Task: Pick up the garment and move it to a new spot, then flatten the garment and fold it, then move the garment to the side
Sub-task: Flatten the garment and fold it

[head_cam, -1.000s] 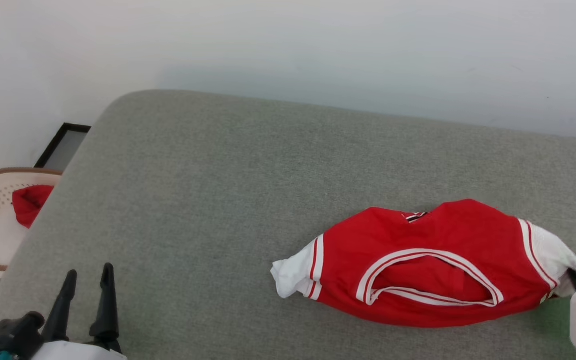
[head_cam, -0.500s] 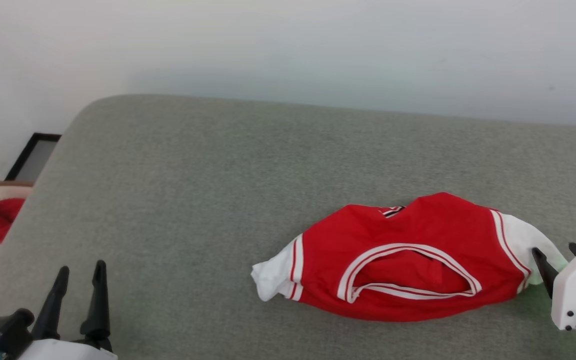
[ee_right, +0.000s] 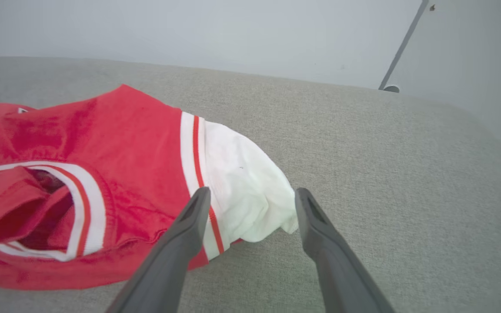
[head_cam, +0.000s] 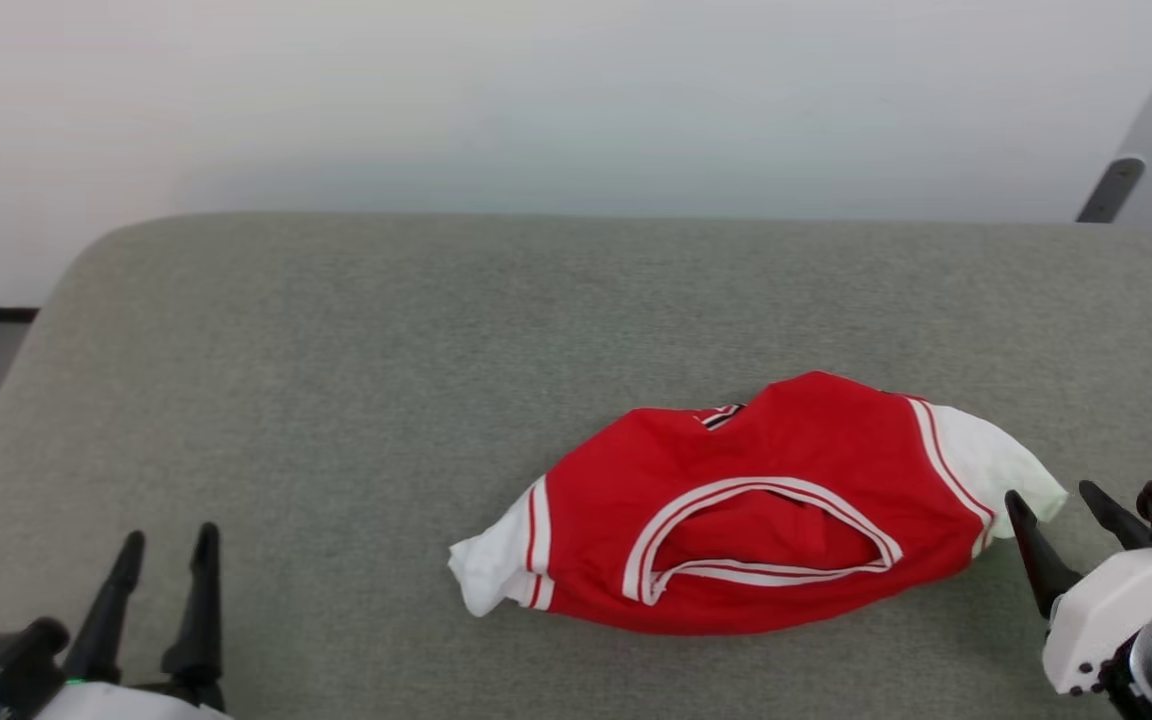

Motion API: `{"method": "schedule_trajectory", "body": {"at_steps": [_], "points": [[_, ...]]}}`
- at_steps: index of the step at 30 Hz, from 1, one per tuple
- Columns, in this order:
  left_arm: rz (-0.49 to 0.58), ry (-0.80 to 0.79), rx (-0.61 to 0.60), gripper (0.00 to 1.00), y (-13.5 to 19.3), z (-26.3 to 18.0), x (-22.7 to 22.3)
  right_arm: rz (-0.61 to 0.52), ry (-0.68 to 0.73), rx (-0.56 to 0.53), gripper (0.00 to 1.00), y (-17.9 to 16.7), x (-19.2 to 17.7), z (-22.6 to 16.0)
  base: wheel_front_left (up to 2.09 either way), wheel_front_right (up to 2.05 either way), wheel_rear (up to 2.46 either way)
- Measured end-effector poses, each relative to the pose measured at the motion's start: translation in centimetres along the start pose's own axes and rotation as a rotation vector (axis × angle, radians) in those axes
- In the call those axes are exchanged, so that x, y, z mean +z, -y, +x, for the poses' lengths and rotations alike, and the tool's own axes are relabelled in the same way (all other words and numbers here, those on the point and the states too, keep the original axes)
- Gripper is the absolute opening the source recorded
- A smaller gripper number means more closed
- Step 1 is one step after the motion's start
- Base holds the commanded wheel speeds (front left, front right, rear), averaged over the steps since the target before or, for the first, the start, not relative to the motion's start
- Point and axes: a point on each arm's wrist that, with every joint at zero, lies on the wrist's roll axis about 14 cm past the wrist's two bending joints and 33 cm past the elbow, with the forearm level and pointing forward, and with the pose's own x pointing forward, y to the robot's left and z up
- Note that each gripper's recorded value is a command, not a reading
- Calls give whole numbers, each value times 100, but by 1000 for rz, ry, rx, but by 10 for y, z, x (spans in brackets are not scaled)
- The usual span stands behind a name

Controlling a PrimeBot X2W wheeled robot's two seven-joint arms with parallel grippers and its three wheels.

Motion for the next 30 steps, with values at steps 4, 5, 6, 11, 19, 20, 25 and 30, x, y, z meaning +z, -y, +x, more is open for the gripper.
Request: {"method": "schedule_trajectory", "body": {"at_steps": [4, 5, 6, 11, 19, 20, 25, 30], "points": [[-34, -100, -105, 100, 28, 9, -12, 39, 62, -30, 100, 0, 2, -10, 0, 0, 0], [-34, -136, -133, 100, 34, 11, -16, 44, 72, -37, 100, 1, 4, -11, 0, 0, 0], [-42, -171, -156, 100, 39, 13, -19, 49, 79, -42, 100, 1, 5, -11, 0, 0, 0], [-33, -349, -296, 100, 69, 26, -22, 53, 90, -63, 100, 4, 5, -11, 0, 0, 0], [3, -614, -449, 100, 104, 33, -26, 60, 116, -58, 100, -1, 12, -8, 0, 0, 0], [5, -645, -460, 100, 108, 33, -28, 59, 119, -57, 100, -1, 13, -7, 0, 0, 0], [21, -821, -486, 100, 119, 27, -45, 58, 115, -55, 100, -2, 11, -6, 0, 0, 0], [37, -950, -482, 100, 122, 25, -61, 57, 108, -56, 100, -1, 10, -2, 0, 0, 0]]}}
